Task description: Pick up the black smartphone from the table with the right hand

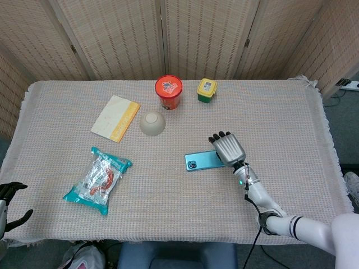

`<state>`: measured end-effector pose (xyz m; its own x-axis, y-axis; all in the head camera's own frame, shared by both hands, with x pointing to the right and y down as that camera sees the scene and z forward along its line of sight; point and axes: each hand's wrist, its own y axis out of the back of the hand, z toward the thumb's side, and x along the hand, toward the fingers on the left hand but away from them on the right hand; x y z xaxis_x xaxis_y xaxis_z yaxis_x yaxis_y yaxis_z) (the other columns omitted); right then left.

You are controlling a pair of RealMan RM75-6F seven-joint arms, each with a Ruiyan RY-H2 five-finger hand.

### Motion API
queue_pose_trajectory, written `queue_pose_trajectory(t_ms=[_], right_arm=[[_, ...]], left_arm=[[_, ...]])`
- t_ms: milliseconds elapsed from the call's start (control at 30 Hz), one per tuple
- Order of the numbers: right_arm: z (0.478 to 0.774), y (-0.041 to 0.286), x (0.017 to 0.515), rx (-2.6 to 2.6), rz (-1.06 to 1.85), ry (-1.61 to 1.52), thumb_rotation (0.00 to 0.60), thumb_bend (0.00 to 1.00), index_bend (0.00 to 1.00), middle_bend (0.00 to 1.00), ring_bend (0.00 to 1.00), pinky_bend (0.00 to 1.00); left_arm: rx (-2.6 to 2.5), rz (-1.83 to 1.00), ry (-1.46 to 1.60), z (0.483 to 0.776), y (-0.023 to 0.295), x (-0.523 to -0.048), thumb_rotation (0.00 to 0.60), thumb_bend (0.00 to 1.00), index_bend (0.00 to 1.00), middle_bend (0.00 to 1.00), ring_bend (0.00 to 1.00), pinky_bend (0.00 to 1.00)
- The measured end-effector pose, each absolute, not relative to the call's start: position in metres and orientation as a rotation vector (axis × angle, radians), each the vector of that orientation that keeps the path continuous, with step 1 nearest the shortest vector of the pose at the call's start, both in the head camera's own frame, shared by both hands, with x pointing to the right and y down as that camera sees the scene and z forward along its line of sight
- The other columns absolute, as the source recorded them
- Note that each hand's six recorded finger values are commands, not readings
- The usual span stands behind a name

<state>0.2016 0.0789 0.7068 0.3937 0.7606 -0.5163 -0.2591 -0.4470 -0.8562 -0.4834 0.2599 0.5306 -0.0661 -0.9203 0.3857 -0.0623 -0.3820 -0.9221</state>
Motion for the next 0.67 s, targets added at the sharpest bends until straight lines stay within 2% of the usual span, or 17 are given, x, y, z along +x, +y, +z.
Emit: queue_pose_trajectory(t_ms=[67,133,267,433,667], right_arm=[[0.693,0.079,0.210,-1.617,1.250,-0.483,0.600,0.03,0.30,0.30,0.27,0.43],[0.678,0.081,0.218,-1.612,1.244,-0.507,0.600,0.01,0.30,0.30,0.27,0.43],[0.643,0.090,0.247,-1.580,1.245,-0.576,0.600,0.01,0.30,0.30,0.27,0.43],[0.599,0.114,0.308,-1.497,1.291,-0.642,0.600,0.02,0.30,0.30,0.27,0.43],[0.563,0.156,0.363,-1.494,1.322,-0.765,0.600,0.03,0.30,0.30,0.27,0.43]], left_arm=[[-1.497,-1.526,1.089,0.531,0.259,-0.482,0.600,0.20,0.33,0.31,0.26,0.26],[-1.502,-1.517,1.087,0.532,0.256,-0.479,0.600,0.20,0.33,0.31,0.26,0.26],[-1.509,-1.494,1.085,0.533,0.251,-0.473,0.600,0.20,0.33,0.31,0.26,0.26],[-1.520,-1.476,1.071,0.536,0.246,-0.465,0.600,0.20,0.33,0.31,0.26,0.26],[-1.541,-1.439,1.062,0.540,0.241,-0.450,0.600,0.20,0.33,0.31,0.26,0.26]])
